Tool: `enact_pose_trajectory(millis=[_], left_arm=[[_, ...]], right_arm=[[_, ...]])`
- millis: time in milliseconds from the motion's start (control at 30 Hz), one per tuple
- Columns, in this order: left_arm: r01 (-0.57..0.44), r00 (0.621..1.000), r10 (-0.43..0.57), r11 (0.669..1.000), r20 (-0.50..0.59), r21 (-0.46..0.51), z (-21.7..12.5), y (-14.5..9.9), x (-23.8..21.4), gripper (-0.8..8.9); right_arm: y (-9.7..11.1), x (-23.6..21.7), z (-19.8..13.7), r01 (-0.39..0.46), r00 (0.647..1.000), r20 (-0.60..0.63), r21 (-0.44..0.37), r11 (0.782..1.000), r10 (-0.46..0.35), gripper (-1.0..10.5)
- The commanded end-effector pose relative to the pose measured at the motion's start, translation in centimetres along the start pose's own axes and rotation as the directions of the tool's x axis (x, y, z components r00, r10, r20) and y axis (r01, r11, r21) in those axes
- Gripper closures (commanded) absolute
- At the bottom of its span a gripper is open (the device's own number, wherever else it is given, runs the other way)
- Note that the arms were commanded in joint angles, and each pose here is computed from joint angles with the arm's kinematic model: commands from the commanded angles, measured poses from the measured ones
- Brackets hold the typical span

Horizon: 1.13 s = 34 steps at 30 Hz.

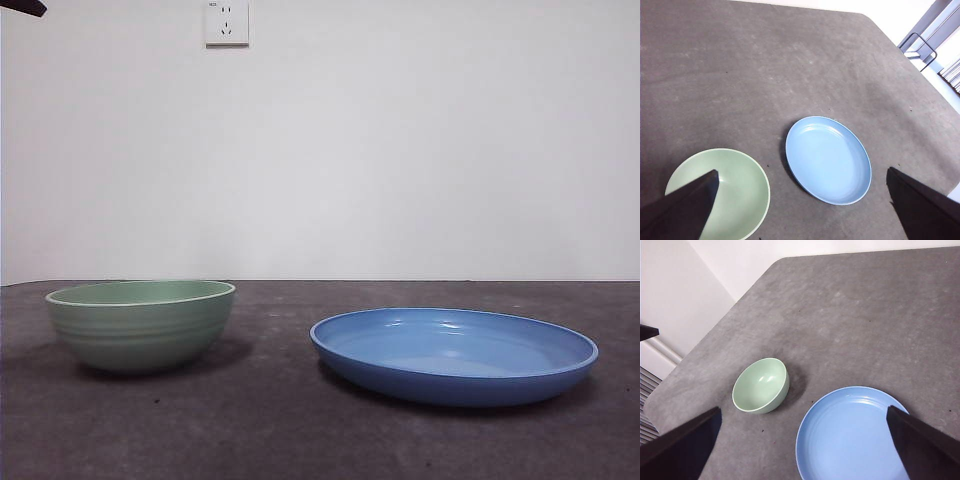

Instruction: Place the green bowl on the blue plate

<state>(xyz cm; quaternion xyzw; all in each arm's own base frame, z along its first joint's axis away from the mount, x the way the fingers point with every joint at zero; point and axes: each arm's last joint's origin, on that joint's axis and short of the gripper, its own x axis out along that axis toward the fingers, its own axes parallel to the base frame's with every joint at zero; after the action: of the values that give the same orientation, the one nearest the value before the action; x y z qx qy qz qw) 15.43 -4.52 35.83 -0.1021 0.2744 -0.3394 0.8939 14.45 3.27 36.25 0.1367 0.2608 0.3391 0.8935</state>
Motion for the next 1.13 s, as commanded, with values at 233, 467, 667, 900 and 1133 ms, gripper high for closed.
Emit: enact_pose_trajectory(millis=[233, 467, 667, 900, 1133], left_arm=[[-0.063, 0.995, 0.062, 0.998, -0.073, -0.018, 0.5, 1.3, 1.9, 1.57], [-0.304, 0.933, 0.287, 0.951, -0.217, -0.049, 0.0, 4.2, 5.3, 1.57], [-0.335, 0.886, 0.283, 0.938, -0.367, -0.086, -1.1, 6.9, 9.3, 1.58], [-0.410, 0.799, 0.310, 0.908, -0.515, -0.090, -3.2, 10.2, 13.8, 1.59], [-0.423, 0.772, 0.305, 0.902, -0.558, -0.092, -4.6, 12.1, 16.5, 2.06]], right_arm=[[0.3, -0.2, 0.4, -0.005, 1.000, 0.010, -0.018, 1.000, 0.005, 3.4], [0.3, -0.2, 0.4, -0.004, 1.000, 0.011, -0.018, 1.000, 0.005, 3.4], [0.3, -0.2, 0.4, -0.004, 1.000, 0.009, -0.017, 1.000, 0.004, 3.4], [0.3, -0.2, 0.3, -0.003, 1.000, 0.002, -0.012, 1.000, 0.003, 3.4], [0.3, -0.2, 0.3, -0.002, 1.000, -0.001, -0.009, 1.000, 0.002, 3.4]])
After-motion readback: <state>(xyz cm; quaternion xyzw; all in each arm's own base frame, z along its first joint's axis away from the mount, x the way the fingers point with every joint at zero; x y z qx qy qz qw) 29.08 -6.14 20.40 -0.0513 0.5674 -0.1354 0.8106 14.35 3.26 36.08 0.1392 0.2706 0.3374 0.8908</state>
